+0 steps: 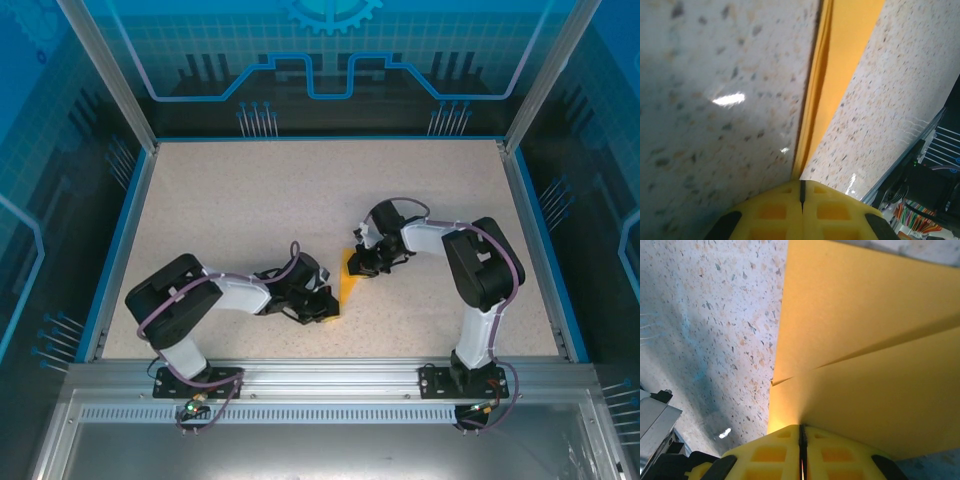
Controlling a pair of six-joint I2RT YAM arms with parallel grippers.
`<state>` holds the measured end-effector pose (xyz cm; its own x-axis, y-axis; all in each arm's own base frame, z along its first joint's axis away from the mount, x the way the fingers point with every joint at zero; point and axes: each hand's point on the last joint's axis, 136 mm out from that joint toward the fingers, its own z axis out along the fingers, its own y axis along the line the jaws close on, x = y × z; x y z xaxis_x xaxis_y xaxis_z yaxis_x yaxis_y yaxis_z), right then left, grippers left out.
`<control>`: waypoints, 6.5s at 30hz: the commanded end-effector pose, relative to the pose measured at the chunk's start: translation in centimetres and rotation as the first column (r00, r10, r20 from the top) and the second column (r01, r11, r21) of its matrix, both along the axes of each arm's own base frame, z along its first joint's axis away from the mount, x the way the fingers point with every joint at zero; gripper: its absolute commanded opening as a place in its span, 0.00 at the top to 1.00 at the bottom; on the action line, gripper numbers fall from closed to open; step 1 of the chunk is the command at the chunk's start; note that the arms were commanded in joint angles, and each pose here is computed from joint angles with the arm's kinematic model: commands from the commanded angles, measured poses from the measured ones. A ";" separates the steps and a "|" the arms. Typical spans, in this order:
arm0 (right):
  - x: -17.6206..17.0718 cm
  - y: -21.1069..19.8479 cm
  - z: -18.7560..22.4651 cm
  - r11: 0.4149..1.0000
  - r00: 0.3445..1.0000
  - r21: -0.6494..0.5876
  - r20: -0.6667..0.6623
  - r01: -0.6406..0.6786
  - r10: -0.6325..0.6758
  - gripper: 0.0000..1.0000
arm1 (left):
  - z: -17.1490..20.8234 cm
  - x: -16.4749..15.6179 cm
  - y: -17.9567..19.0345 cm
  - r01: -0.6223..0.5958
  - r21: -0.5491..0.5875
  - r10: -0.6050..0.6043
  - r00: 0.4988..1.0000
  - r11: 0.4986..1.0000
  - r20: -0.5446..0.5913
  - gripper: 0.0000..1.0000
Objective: Fold a paper plane with a square sheet of paper (fold left side to right side)
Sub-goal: Fold the wing for the fifth time at the center of the table, then pick up the paper plane at the center of the table, then place the paper plane at the center of the table, then pick up the paper plane at the center of the table, then place the paper plane at the top-center of the table, then reset both arms
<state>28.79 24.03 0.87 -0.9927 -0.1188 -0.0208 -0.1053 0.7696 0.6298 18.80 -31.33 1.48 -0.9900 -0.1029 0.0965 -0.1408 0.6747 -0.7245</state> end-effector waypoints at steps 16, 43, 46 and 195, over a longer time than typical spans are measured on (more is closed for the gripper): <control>1.6 -3.1 7.2 0.988 0.962 -0.143 0.273 0.056 -0.015 0.63 | 8.4 6.1 4.5 -0.139 0.148 0.080 0.934 0.979 0.349 0.69; -2.7 0.9 7.0 0.956 0.972 -0.293 0.232 0.021 0.049 0.93 | 9.8 7.9 7.5 -0.260 0.251 0.119 0.878 0.932 0.465 0.61; -2.7 2.5 10.2 0.984 0.951 -0.176 0.298 -0.033 0.085 1.00 | 10.3 7.9 8.0 -0.279 0.252 0.131 0.868 0.927 0.479 0.61; 6.4 -25.2 13.4 0.624 0.370 -0.206 0.918 0.753 -0.144 0.01 | 13.5 16.8 33.7 -0.777 0.343 0.017 0.413 0.529 0.910 0.01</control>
<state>31.73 -1.07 11.06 -0.6674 0.0806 -0.7403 0.2116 0.9737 -0.0848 34.41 1.89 14.20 -0.4351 -0.2685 -0.8594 -0.2787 0.9478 -0.1551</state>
